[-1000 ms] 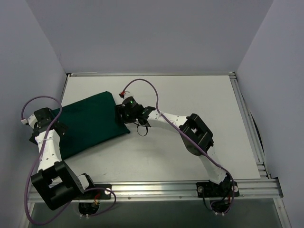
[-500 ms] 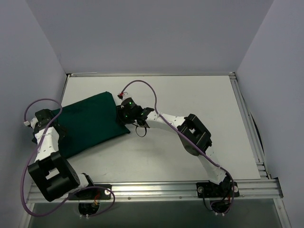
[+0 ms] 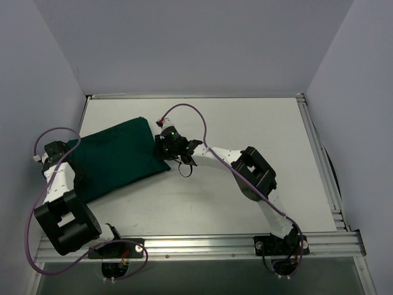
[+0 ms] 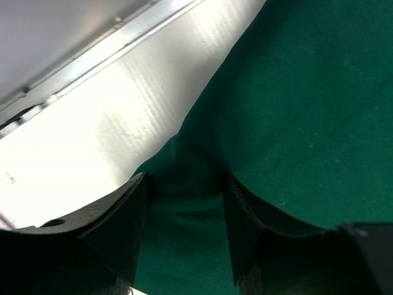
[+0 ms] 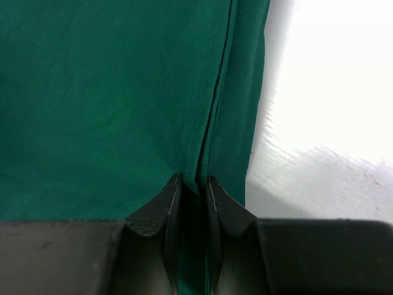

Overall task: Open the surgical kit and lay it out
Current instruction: Move the surgical kit at the center of the board.

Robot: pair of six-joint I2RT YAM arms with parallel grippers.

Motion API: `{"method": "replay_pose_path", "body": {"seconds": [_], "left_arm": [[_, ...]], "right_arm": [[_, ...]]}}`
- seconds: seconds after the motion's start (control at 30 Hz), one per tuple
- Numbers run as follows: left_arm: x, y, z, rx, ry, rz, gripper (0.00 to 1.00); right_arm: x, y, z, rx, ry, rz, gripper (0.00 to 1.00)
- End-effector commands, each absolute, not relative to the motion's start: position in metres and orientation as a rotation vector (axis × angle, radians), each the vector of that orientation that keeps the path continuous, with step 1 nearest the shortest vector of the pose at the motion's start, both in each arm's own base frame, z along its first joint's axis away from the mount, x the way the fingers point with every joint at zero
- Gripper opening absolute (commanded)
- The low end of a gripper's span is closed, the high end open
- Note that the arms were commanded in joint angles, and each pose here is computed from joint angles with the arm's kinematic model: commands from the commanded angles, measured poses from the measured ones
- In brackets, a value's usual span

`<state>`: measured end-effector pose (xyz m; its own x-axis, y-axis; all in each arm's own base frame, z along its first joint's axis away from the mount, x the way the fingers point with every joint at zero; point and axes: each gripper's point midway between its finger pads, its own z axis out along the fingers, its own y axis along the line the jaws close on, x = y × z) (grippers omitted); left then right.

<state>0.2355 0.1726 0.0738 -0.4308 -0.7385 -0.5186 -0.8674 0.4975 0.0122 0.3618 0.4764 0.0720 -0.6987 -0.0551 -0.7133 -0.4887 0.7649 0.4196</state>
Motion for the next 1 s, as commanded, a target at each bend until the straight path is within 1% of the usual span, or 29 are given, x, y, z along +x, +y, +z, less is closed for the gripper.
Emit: {"method": "replay_pose_path", "body": {"seconds": [0.0, 0.03, 0.23, 0.27, 0.43, 0.5, 0.53, 0.6, 0.67, 0.7, 0.77, 0.8, 0.97], "left_arm": [[0.258, 0.146, 0.056, -1.303, 2.348, 0.138, 0.53], [0.259, 0.142, 0.054, -1.298, 2.357, 0.101, 0.50], [0.270, 0.118, 0.055, -1.246, 2.401, -0.001, 0.46], [0.272, 0.114, 0.058, -1.235, 2.399, -0.008, 0.46], [0.293, 0.060, 0.070, -1.070, 2.452, -0.118, 0.45], [0.296, 0.045, 0.076, -1.052, 2.453, -0.153, 0.41], [0.298, 0.033, 0.078, -1.015, 2.465, -0.176, 0.40], [0.303, 0.020, 0.085, -1.004, 2.447, -0.208, 0.40], [0.309, -0.014, 0.093, -0.907, 2.454, -0.269, 0.40], [0.311, -0.014, 0.094, -0.924, 2.439, -0.270, 0.40], [0.317, -0.047, 0.098, -0.844, 2.452, -0.321, 0.40], [0.319, -0.056, 0.098, -0.823, 2.457, -0.335, 0.40], [0.335, -0.103, 0.093, -0.725, 2.479, -0.408, 0.40]], "right_arm": [[0.375, 0.431, 0.069, -0.340, 2.298, 0.648, 0.00], [0.374, 0.424, 0.065, -0.334, 2.309, 0.633, 0.00], [0.380, 0.387, 0.068, -0.239, 2.325, 0.589, 0.00], [0.377, 0.378, 0.060, -0.232, 2.346, 0.569, 0.00], [0.375, 0.339, 0.069, -0.211, 2.341, 0.493, 0.00], [0.374, 0.315, 0.072, -0.194, 2.341, 0.422, 0.00], [0.371, 0.306, 0.071, -0.202, 2.346, 0.394, 0.00], [0.368, 0.277, 0.073, -0.162, 2.351, 0.343, 0.00], [0.362, 0.248, 0.074, -0.124, 2.364, 0.306, 0.00], [0.366, 0.242, 0.082, -0.106, 2.349, 0.302, 0.00], [0.357, 0.221, 0.075, -0.098, 2.368, 0.255, 0.00], [0.358, 0.210, 0.082, -0.078, 2.353, 0.240, 0.00], [0.350, 0.167, 0.073, -0.033, 2.377, 0.171, 0.00]]}}
